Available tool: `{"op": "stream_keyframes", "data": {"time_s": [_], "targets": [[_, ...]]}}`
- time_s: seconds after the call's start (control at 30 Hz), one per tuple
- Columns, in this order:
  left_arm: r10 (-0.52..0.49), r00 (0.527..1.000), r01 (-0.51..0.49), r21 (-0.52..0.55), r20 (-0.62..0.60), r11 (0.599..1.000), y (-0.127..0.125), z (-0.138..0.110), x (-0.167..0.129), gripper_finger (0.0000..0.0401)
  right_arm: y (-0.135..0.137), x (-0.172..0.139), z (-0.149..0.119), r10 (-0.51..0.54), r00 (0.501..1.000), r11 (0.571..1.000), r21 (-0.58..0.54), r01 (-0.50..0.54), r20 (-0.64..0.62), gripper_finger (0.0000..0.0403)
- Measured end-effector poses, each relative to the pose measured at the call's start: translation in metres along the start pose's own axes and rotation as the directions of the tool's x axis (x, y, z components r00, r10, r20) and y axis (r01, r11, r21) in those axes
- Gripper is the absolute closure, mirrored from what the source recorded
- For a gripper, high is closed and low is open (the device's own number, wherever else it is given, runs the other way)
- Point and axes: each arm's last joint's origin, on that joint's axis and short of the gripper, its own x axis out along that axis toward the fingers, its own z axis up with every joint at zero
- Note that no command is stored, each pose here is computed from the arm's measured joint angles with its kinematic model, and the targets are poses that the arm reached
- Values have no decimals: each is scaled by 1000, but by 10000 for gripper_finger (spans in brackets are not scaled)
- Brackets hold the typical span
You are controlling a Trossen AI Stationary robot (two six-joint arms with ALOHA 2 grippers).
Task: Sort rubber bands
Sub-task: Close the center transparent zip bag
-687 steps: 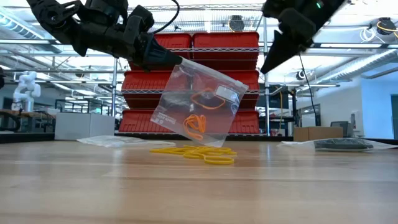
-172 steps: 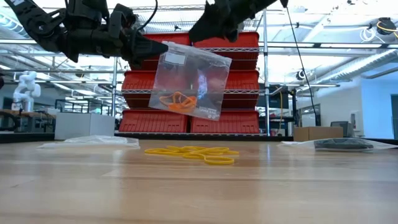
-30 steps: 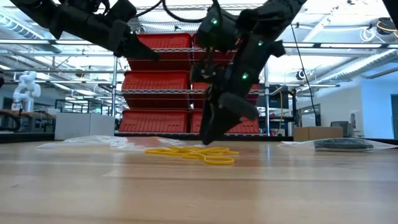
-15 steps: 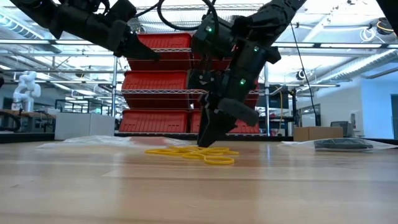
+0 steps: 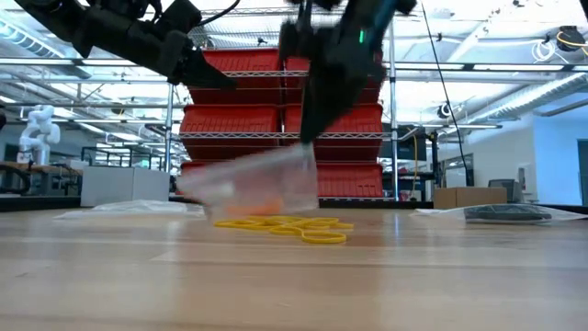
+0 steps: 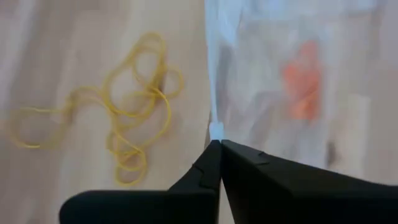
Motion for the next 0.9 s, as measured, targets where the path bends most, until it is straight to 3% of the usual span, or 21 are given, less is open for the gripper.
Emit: {"op": "stream_keyframes", "data": {"time_s": [0.17, 0.33, 0.43, 0.57, 0.77, 0.9], "targets": [[0, 1000, 0, 0, 1, 1000, 0, 0, 0, 401, 4, -53, 9, 14, 999, 997, 70, -17, 49, 402], [-15, 1000, 15, -2, 10, 1000, 0, 1, 0, 401, 2, -98, 5, 92, 988, 965, 233, -118, 120, 402], [-29, 999, 29, -6, 18, 1000, -1, 1, 0, 401, -9, -108, -2, 88, 991, 944, 310, -117, 104, 402], [-30, 999, 30, -6, 17, 1000, -1, 1, 0, 401, -33, -97, -16, 57, 998, 927, 370, -68, 39, 402], [-31, 999, 31, -6, 14, 999, -1, 1, 0, 401, -69, -45, -62, 38, 990, 913, 408, 21, -135, 403], [-31, 999, 31, -6, 13, 999, -1, 1, 0, 401, -87, -28, -89, -58, 979, 917, 378, 128, -193, 403]]}}
